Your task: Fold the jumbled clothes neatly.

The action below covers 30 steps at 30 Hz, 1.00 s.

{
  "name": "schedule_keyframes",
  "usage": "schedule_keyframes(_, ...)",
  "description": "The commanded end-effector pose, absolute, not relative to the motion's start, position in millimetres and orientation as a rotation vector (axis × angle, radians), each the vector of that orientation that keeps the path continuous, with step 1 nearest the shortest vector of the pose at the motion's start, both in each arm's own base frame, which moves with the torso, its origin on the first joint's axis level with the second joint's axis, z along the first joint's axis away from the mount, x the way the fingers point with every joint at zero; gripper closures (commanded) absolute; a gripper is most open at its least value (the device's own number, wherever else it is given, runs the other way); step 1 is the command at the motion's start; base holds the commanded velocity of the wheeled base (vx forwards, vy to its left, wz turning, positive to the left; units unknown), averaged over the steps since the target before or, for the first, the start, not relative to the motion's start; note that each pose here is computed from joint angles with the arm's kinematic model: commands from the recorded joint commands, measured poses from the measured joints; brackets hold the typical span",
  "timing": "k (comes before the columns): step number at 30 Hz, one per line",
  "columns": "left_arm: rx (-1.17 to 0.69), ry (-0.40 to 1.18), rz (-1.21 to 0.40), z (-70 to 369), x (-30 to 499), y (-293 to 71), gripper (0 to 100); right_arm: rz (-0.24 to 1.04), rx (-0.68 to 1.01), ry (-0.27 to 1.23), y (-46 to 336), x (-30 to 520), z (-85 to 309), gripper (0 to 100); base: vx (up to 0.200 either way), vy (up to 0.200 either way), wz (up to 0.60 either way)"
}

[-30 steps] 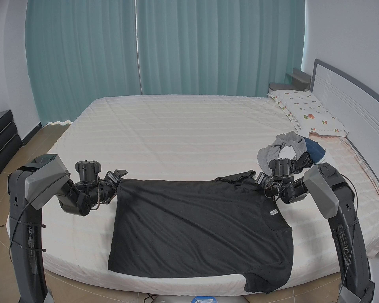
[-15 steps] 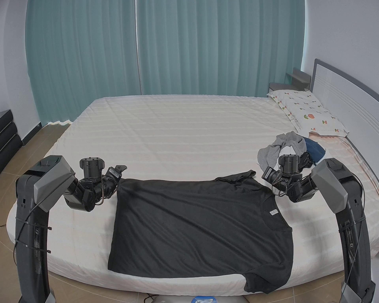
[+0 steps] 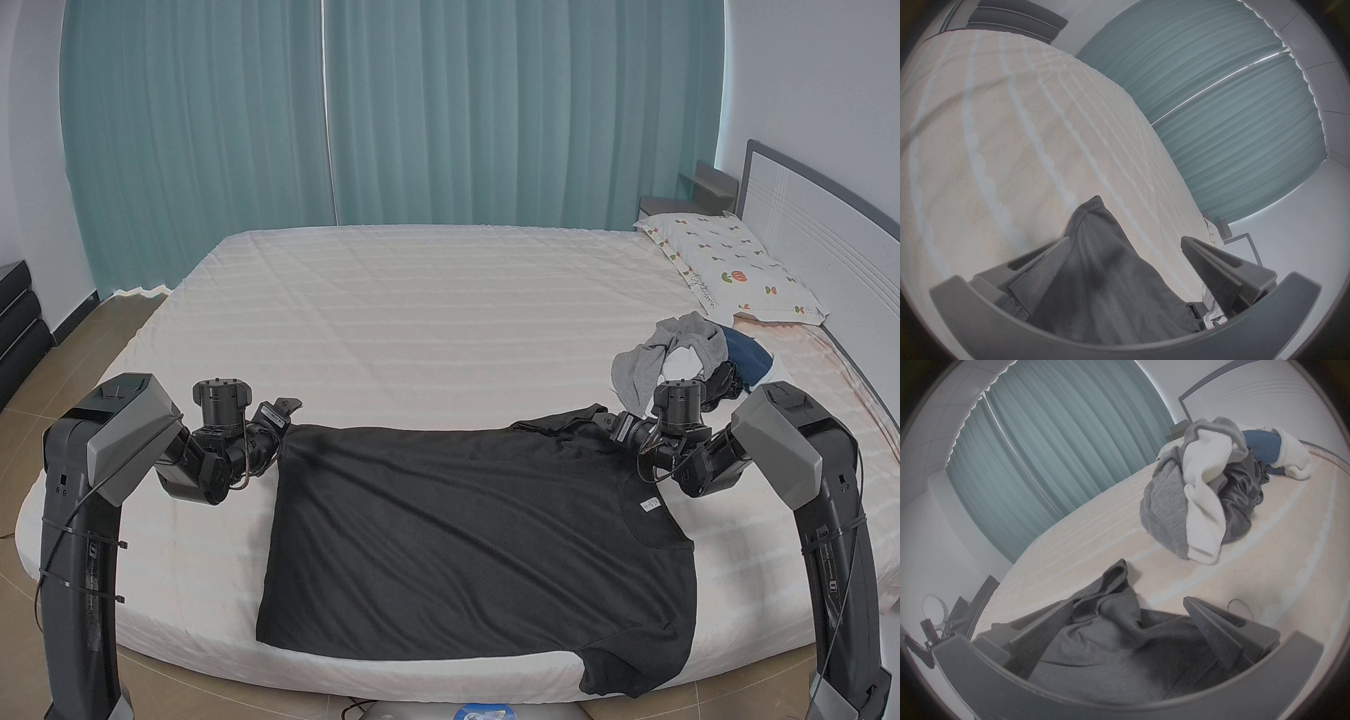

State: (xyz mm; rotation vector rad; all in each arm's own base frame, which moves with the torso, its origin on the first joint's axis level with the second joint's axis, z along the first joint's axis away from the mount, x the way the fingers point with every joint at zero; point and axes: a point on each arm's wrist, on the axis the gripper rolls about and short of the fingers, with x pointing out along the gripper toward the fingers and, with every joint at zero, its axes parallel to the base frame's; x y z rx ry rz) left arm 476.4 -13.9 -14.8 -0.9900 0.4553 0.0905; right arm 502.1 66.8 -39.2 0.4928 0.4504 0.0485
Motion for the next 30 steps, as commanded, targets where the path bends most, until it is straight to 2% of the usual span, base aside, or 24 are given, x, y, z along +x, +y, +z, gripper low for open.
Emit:
schedule_keyframes(1, -0.99, 0.459, 0.092, -16.3, 476.2, -14.1, 0, 0.06, 0.477, 0.47, 73.4, 500.1, -47.4, 0, 0.0, 0.0, 0.0)
schedule_keyframes(3, -0.99, 0.461, 0.093, -16.4, 476.1, -14.1, 0, 0.067, 0.446, 0.478, 75.7, 500.4, -54.6, 0, 0.0, 0.0, 0.0)
schedule_keyframes(4, -0.989, 0.461, 0.092, -16.4, 476.1, -14.1, 0, 0.072, 0.432, 0.488, 78.7, 499.5, -58.0, 100, 0.0, 0.0, 0.0)
schedule_keyframes(14, -0.957, 0.469, 0.093, -22.9, 477.1, -14.8, 0, 0.07, 0.407, 0.478, 76.3, 499.8, -57.2, 100, 0.0, 0.0, 0.0)
schedule_keyframes(18, -0.925, 0.445, 0.178, -31.3, 491.7, -16.8, 0, 0.067, 0.421, 0.395, 66.7, 504.7, -44.4, 100, 0.0, 0.0, 0.0)
schedule_keyframes(23, -0.887, 0.466, 0.273, -34.6, 506.5, -19.3, 0, 0.063, 0.424, 0.385, 64.3, 504.4, -42.7, 100, 0.0, 0.0, 0.0)
schedule_keyframes(30, -0.881, 0.488, 0.266, -32.6, 510.1, -25.1, 0, 0.061, 0.425, 0.383, 64.2, 504.5, -42.0, 100, 0.0, 0.0, 0.0)
